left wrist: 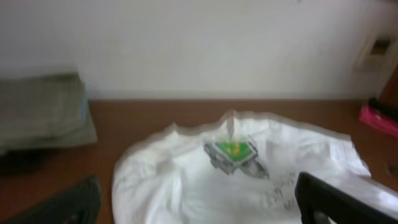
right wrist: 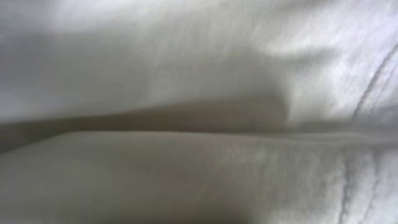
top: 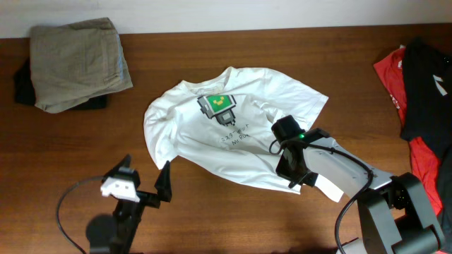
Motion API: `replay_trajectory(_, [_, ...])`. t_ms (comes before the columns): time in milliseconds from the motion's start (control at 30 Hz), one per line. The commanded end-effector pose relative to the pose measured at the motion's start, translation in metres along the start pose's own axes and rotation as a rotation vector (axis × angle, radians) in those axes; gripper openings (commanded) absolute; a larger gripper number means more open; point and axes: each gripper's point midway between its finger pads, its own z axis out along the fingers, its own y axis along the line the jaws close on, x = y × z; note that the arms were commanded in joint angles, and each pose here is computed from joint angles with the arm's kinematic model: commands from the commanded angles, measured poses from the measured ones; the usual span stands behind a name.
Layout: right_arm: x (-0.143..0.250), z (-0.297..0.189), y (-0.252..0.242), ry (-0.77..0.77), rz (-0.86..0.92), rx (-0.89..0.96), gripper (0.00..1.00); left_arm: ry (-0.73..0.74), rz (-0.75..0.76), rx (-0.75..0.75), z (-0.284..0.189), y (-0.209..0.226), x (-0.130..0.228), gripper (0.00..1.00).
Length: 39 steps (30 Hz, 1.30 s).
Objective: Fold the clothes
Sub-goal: 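Grasp the T-shirt's lower corners with left and right grippers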
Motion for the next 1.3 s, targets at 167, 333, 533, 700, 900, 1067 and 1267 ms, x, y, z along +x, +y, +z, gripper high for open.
replay_trajectory(167, [-0.004, -0.001, -0.004, -0.023, 0.016, 0.016, 0.04, 0.515, -0.095, 0.24, 0.074, -0.028, -0.03, 0.99])
replay_trajectory(333, [-0.004, -0.001, -0.005, -0.024, 0.015, 0.022, 0.04, 0.832, -0.418, -0.196, 0.105, 0.043, 0.036, 0.99])
replay_trajectory(533, [-0.004, -0.001, -0.005, -0.026, 0.015, 0.023, 0.04, 1.15, -0.616, -0.361, 0.074, 0.066, 0.121, 0.99])
replay_trajectory(700, [-0.005, -0.001, -0.005, -0.029, 0.016, 0.02, 0.04, 1.226, -0.592, -0.398, 0.071, 0.075, 0.148, 0.99])
replay_trajectory(900, [-0.006, -0.001, -0.004, -0.031, 0.016, 0.018, 0.04, 1.228, -0.513, -0.459, 0.071, 0.084, 0.152, 0.73])
replay_trajectory(1067, [-0.006, -0.001, -0.004, -0.031, 0.016, 0.018, 0.04, 1.255, -0.512, -0.46, 0.07, 0.082, 0.161, 0.56])
replay_trajectory(1267, [-0.006, -0.001, -0.004, -0.031, 0.016, 0.017, 0.04, 1.299, -0.504, -0.436, 0.075, 0.078, 0.183, 0.54])
